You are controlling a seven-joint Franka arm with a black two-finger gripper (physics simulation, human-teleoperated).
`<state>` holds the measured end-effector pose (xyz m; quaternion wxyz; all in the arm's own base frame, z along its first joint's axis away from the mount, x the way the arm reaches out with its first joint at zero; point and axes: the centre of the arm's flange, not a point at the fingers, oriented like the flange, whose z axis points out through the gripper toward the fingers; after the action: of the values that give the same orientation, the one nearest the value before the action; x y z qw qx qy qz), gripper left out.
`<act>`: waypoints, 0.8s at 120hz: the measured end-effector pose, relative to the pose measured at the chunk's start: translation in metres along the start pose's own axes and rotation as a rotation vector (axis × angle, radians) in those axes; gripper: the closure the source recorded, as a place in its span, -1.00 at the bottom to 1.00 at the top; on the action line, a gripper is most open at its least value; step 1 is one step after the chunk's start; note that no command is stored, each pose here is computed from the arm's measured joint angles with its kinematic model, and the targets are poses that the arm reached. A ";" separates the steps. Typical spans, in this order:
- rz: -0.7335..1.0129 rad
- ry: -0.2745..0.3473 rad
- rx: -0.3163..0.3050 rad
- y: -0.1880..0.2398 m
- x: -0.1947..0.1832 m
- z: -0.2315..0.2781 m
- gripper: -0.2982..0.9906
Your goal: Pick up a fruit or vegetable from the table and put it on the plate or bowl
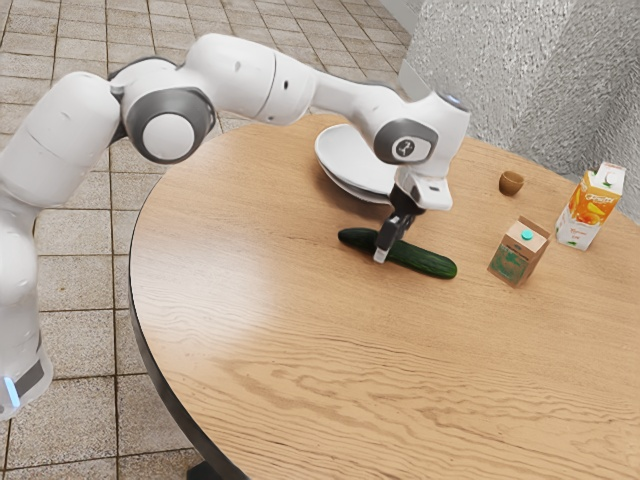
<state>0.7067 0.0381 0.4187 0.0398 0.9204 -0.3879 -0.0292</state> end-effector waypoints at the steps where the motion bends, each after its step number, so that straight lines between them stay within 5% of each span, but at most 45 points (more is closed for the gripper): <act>1: 0.001 0.000 0.000 0.000 0.000 0.000 -0.54; 34: 0.005 0.001 0.012 -0.008 -0.007 0.001 -0.52; 64: 0.010 -0.001 0.013 -0.006 -0.005 0.006 0.09; 96: 0.012 0.023 0.037 0.000 -0.001 -0.009 0.20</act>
<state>0.7070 0.0396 0.4271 0.0276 0.9190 -0.3932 -0.0113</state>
